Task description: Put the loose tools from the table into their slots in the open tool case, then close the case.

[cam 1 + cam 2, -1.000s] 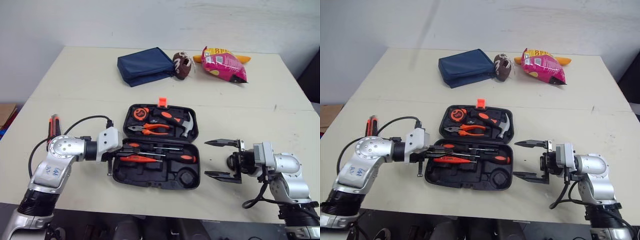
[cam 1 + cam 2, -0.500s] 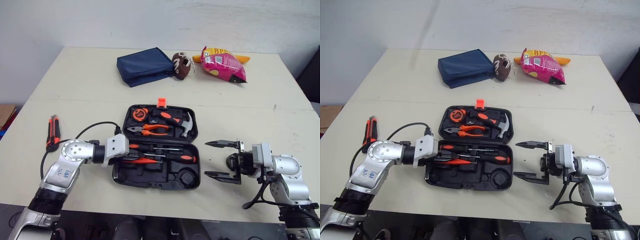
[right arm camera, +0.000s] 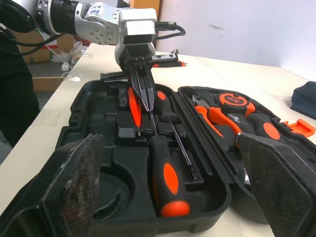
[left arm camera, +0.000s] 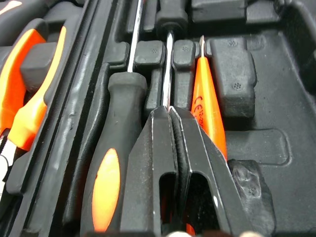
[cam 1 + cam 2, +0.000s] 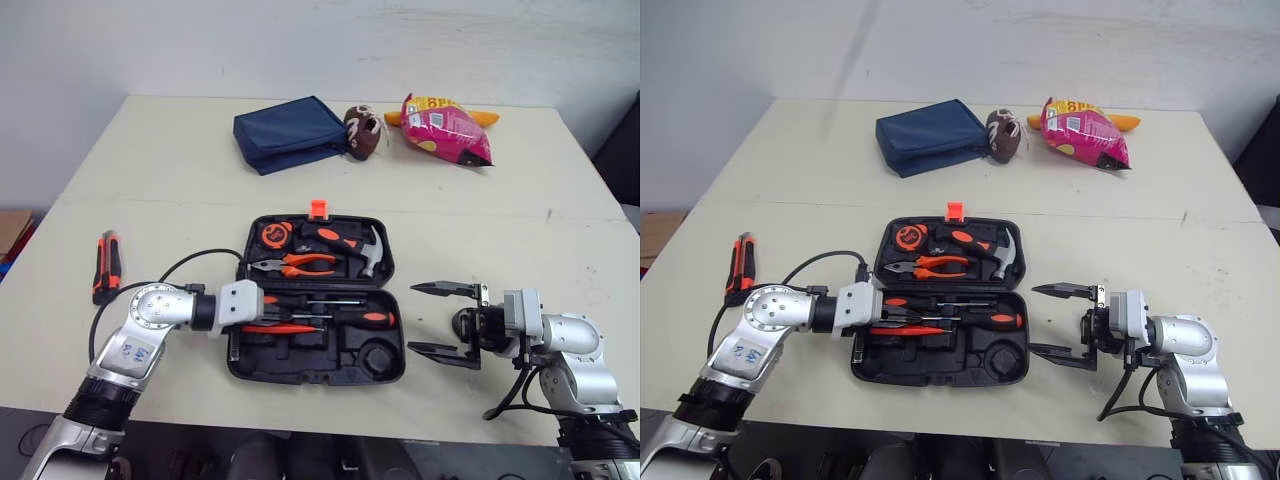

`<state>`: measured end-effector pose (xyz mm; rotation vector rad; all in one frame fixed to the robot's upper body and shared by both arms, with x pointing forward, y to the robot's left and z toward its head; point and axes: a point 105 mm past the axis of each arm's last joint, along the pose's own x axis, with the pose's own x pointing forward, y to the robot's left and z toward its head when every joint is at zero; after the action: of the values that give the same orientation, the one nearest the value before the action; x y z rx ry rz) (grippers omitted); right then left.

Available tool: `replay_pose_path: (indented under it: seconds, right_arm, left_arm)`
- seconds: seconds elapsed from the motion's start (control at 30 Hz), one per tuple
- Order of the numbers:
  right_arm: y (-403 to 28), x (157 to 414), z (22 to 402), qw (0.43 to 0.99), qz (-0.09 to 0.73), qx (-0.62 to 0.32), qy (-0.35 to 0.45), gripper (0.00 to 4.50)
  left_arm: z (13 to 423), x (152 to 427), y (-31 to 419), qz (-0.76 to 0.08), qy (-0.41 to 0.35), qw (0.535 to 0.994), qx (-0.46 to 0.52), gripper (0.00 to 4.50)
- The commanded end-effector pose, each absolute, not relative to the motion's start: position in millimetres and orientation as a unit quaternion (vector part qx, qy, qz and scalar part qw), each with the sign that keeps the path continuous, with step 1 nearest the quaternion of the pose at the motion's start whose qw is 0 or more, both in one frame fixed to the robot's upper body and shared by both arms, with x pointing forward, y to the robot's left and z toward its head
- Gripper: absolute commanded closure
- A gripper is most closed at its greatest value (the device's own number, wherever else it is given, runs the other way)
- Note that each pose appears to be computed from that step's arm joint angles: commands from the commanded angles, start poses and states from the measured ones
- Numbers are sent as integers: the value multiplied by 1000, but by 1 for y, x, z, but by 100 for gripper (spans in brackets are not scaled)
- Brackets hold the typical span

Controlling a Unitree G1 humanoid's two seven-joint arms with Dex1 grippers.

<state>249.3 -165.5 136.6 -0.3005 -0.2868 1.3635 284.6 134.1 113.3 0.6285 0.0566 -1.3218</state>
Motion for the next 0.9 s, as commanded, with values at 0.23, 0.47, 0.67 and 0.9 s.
replay_pose_path:
  seconds: [0.23,0.47,0.67,0.9]
  right_arm:
    - [-162,250,147,753,623,-146,-155,0]
    - [-161,251,147,753,623,-146,-156,0]
    - [-160,251,146,752,623,-144,-156,0]
    - [-162,251,145,754,623,-144,-154,0]
  left_arm:
    - [135,267,134,-630,10,734,253,448]
    - [118,267,134,-623,51,740,250,448]
    - [112,272,132,-608,60,754,242,448]
    - [103,265,133,-621,83,738,252,448]
